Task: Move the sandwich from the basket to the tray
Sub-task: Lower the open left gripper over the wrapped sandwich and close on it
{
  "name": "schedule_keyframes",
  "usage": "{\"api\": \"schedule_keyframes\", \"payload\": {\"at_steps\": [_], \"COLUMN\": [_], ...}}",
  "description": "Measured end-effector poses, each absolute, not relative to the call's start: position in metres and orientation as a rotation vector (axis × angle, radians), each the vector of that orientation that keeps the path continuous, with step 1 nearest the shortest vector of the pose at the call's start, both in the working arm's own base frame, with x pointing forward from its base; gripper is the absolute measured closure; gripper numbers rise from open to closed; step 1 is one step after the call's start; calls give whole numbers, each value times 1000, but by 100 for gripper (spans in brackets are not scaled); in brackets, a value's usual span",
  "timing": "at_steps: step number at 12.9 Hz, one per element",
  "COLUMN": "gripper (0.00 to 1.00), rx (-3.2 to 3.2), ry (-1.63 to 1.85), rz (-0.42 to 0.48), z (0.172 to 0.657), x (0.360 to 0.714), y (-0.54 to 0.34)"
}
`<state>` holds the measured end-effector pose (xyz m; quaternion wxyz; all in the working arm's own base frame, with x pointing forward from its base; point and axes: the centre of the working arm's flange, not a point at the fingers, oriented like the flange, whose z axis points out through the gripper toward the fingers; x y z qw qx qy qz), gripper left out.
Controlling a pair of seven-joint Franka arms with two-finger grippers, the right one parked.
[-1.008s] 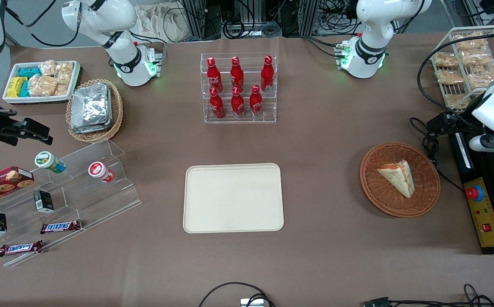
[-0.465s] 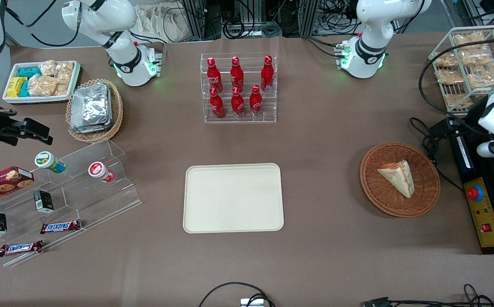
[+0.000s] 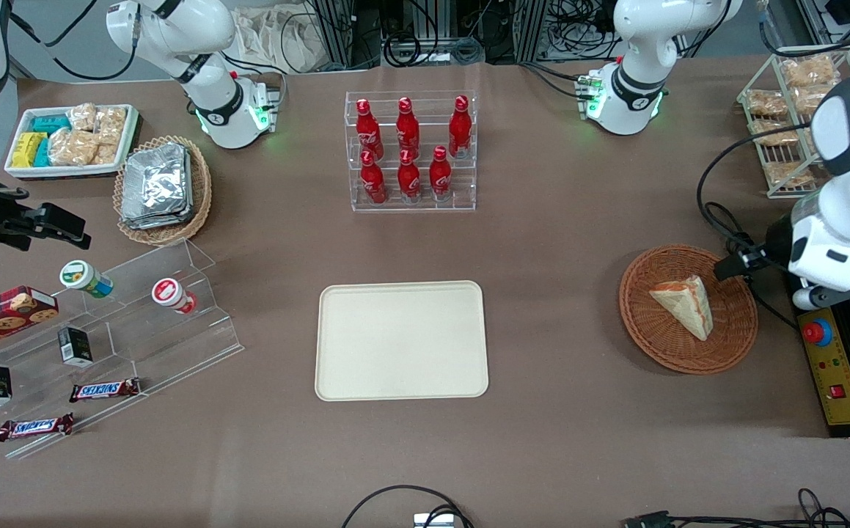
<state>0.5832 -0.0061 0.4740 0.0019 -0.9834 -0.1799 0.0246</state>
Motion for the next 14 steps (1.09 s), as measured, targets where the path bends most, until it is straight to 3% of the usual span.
{"api": "schedule_keyframes", "payload": {"at_steps": [7,14], "gripper": [0,0], "rx": [-3035,-3009], "ry": [-880,-995], "rz": [-74,-79], "z": [349,304], "x": [551,539], "y": [11,39]}}
